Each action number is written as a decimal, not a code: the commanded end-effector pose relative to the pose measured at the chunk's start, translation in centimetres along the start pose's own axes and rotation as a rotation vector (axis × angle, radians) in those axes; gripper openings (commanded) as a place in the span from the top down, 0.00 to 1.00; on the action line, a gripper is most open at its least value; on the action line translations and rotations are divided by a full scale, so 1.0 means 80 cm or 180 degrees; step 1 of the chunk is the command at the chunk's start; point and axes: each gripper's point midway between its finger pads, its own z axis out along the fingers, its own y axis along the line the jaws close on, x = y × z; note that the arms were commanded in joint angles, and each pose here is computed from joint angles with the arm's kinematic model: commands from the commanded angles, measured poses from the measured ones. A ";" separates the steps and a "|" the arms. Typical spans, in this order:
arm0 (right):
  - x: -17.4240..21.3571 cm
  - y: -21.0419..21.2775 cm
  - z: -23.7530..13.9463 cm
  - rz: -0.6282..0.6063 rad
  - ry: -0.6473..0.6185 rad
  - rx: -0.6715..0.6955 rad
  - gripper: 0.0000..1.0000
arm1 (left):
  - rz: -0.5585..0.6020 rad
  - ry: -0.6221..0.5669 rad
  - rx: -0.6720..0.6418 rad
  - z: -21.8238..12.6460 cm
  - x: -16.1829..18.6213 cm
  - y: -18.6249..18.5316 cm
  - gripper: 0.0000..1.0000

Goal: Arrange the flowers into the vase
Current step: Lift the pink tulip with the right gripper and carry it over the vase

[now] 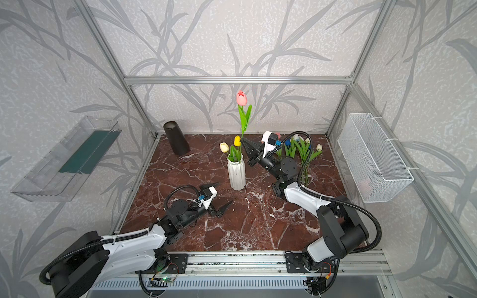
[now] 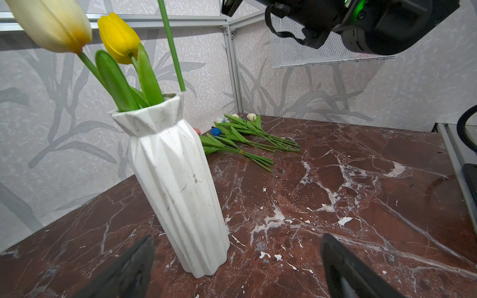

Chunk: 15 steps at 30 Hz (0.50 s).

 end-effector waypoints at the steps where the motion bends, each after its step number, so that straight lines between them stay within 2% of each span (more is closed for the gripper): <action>1: -0.042 0.020 0.011 -0.0311 -0.0381 -0.0140 1.00 | 0.0088 -0.0056 0.0021 -0.003 -0.004 -0.002 0.01; 10: -0.045 0.017 0.022 -0.0315 -0.0354 -0.0133 1.00 | 0.0098 -0.0019 0.0030 -0.001 -0.001 -0.003 0.01; 15: -0.020 0.008 0.019 -0.0313 -0.0265 -0.0074 1.00 | 0.0102 -0.0011 0.0030 -0.001 0.000 -0.003 0.01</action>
